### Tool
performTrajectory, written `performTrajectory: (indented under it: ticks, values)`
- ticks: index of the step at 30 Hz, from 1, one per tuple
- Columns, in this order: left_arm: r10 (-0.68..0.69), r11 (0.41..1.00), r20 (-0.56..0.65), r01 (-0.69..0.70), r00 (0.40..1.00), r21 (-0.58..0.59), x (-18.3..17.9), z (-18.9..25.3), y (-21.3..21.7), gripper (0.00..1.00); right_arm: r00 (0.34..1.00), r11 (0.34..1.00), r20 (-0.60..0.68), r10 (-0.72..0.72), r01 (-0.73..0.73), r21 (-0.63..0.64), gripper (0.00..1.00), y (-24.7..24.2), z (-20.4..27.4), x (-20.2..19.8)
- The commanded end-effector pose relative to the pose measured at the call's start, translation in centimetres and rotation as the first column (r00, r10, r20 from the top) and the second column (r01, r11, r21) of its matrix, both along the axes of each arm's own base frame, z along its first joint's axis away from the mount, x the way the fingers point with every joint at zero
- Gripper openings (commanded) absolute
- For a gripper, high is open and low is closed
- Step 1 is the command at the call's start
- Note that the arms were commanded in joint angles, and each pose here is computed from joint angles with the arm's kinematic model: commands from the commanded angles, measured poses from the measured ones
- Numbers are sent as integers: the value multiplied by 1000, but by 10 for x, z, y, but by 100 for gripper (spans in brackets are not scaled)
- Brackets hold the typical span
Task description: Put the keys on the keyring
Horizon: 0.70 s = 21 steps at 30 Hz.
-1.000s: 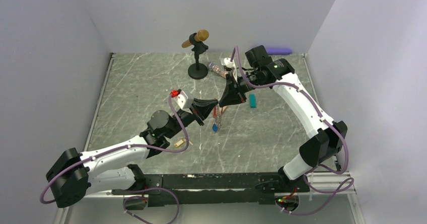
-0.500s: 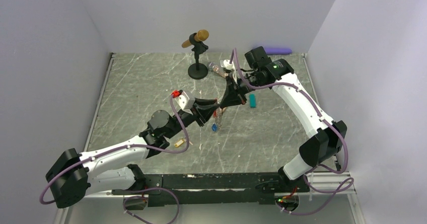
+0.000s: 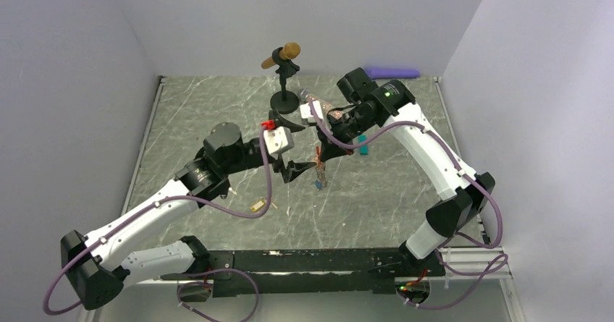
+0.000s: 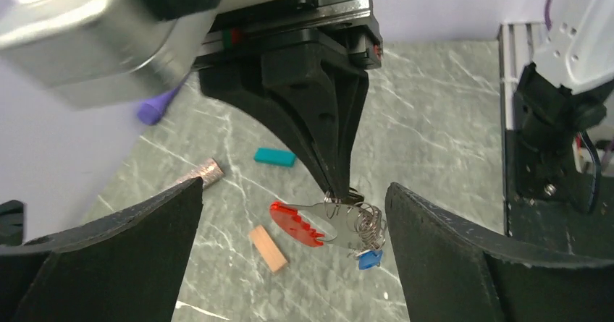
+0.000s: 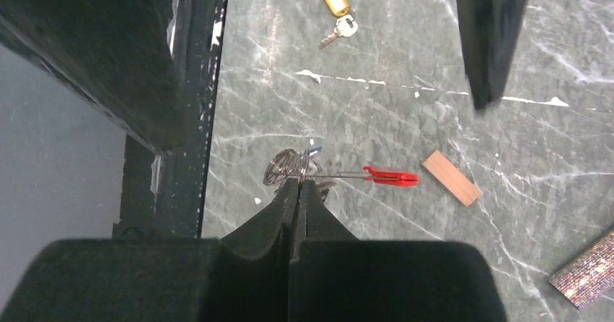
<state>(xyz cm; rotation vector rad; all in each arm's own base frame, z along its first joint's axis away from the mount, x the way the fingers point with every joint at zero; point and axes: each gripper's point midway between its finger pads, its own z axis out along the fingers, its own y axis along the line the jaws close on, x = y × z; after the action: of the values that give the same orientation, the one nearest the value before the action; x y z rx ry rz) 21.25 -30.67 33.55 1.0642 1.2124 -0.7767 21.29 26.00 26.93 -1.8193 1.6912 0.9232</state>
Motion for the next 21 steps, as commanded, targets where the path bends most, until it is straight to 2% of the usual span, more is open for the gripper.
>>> performTrajectory:
  ticks: [1,5,11,13,14,16,17,18,21]
  values:
    - [-103,975,-34,108,994,192,-10,-38,-5,99,998,997,58,33,-29,-72,0,-4,3,1]
    - [-118,977,-30,121,993,173,-9,-37,-11,99,998,998,66,20,-15,-66,0,-2,7,5]
    - [-129,980,-87,141,988,141,-10,-44,-18,98,998,998,56,27,-24,-58,0,1,8,5]
    - [-115,982,-102,128,988,136,-7,-46,-19,86,998,998,50,30,-27,-54,0,2,8,5]
    - [-111,983,-109,126,988,136,-6,-46,-20,75,998,998,50,30,-28,-52,0,3,8,5]
    - [-103,983,-128,121,986,140,-2,-47,-22,44,998,998,47,33,-31,-47,0,3,8,4]
    - [-102,982,-136,122,985,144,-1,-48,-24,38,998,999,46,33,-31,-45,0,3,8,3]
    - [-97,983,-144,118,985,142,1,-49,-25,38,998,998,44,35,-33,-45,0,3,8,3]
    - [-93,984,-152,114,984,134,3,-49,-27,42,998,998,43,36,-35,-43,0,3,8,2]
